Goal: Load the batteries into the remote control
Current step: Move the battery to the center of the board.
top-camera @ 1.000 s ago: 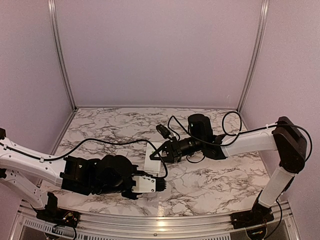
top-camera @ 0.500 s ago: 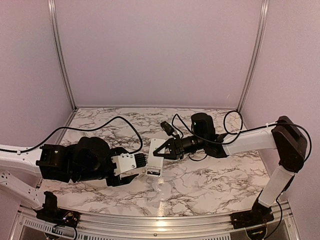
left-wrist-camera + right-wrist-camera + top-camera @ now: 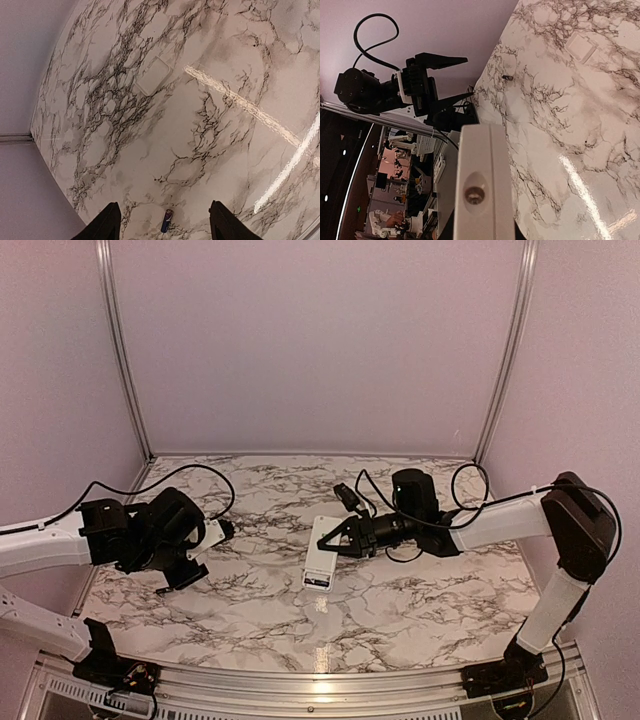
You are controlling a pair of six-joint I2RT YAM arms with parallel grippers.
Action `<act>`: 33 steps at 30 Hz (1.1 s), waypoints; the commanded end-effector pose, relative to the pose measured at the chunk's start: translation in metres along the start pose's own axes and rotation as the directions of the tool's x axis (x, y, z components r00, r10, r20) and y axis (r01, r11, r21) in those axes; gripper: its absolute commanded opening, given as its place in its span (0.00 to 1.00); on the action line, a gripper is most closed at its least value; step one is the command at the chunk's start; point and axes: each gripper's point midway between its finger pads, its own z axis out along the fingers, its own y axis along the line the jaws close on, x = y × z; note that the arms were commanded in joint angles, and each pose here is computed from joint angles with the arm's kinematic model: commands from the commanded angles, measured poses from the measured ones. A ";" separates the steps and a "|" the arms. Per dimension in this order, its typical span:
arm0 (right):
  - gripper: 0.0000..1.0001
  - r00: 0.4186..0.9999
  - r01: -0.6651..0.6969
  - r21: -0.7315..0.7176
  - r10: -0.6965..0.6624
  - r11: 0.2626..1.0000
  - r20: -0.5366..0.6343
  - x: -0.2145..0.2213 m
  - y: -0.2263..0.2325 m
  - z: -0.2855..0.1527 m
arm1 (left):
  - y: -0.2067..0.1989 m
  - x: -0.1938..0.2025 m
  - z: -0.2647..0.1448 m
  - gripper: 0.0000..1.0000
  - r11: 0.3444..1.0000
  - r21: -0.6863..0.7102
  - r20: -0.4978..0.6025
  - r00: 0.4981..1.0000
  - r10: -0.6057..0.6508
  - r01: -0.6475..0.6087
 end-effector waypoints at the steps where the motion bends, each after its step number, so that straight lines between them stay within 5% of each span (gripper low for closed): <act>1: 0.00 0.998 0.056 -0.034 -0.056 0.998 0.015 -0.007 0.009 0.000 | -0.006 0.059 0.025 0.63 0.998 0.011 -0.263 0.962 0.069 -0.069; 13: 0.00 0.998 0.056 -0.055 -0.055 0.997 0.013 -0.003 0.013 -0.002 | 0.001 0.085 0.069 0.57 0.990 0.125 -0.460 0.888 -0.001 0.065; 22: 0.00 0.998 0.056 -0.071 -0.055 0.996 0.013 -0.006 0.016 -0.001 | 0.006 0.118 0.092 0.42 0.980 0.152 -0.602 0.798 -0.012 0.130; 33: 0.00 0.998 0.055 -0.080 -0.055 0.995 0.012 -0.010 0.019 0.000 | 0.008 0.133 0.079 0.43 0.972 0.155 -0.588 0.807 -0.055 0.179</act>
